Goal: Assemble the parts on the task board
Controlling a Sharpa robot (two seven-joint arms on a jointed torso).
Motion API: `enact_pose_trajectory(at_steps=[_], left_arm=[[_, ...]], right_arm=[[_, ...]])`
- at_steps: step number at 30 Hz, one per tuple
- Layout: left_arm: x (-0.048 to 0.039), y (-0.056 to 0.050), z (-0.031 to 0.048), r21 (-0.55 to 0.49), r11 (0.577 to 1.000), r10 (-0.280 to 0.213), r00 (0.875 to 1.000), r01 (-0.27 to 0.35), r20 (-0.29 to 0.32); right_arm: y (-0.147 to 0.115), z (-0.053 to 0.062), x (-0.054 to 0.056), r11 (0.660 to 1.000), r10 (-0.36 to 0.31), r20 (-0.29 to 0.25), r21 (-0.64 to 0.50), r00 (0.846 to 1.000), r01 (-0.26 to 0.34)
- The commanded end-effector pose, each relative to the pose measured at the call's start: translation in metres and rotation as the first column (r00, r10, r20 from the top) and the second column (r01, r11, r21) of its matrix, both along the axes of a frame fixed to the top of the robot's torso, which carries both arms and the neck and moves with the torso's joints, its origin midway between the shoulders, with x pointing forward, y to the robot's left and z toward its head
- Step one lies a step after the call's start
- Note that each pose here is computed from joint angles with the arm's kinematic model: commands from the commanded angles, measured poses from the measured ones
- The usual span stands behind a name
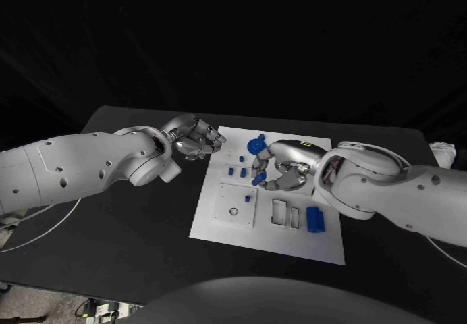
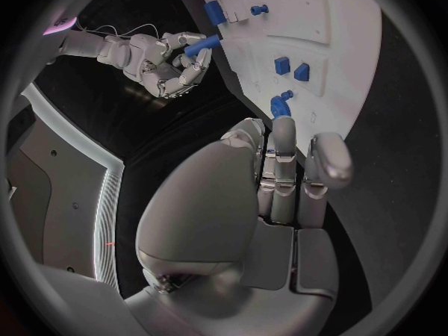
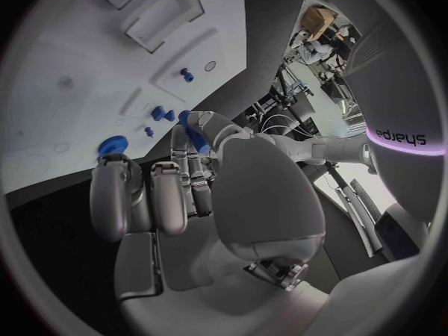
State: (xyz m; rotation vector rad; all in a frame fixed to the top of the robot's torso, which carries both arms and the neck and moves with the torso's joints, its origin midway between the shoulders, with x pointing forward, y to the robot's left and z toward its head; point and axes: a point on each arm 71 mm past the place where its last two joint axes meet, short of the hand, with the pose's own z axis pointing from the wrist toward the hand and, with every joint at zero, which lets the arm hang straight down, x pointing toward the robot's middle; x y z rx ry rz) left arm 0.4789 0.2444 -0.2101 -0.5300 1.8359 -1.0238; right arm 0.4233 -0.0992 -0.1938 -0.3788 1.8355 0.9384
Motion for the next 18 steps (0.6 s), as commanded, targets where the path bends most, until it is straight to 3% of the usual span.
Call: enact_pose_trajectory(at_steps=[1,8,18], left_arm=[[0.0016,0.003,0.0005,0.006,1.0,0.006,1.0,-0.006,0.018],[0.0012,0.009,0.0007,0.007,1.0,0.021,1.0,-0.021,0.021],[0.0015,0.003,0.0005,0.005,1.0,0.01,1.0,-0.011,0.019]], right_arm=[[0.017,-0.005,-0.004,0.992,0.063,-0.009,-0.109,0.998,-0.063],[0.051,-0.013,-0.013,0.981,0.142,-0.011,-0.133,0.99,-0.142],[0.075,-0.025,-0.023,0.966,0.201,-0.001,-0.163,0.98,-0.198]])
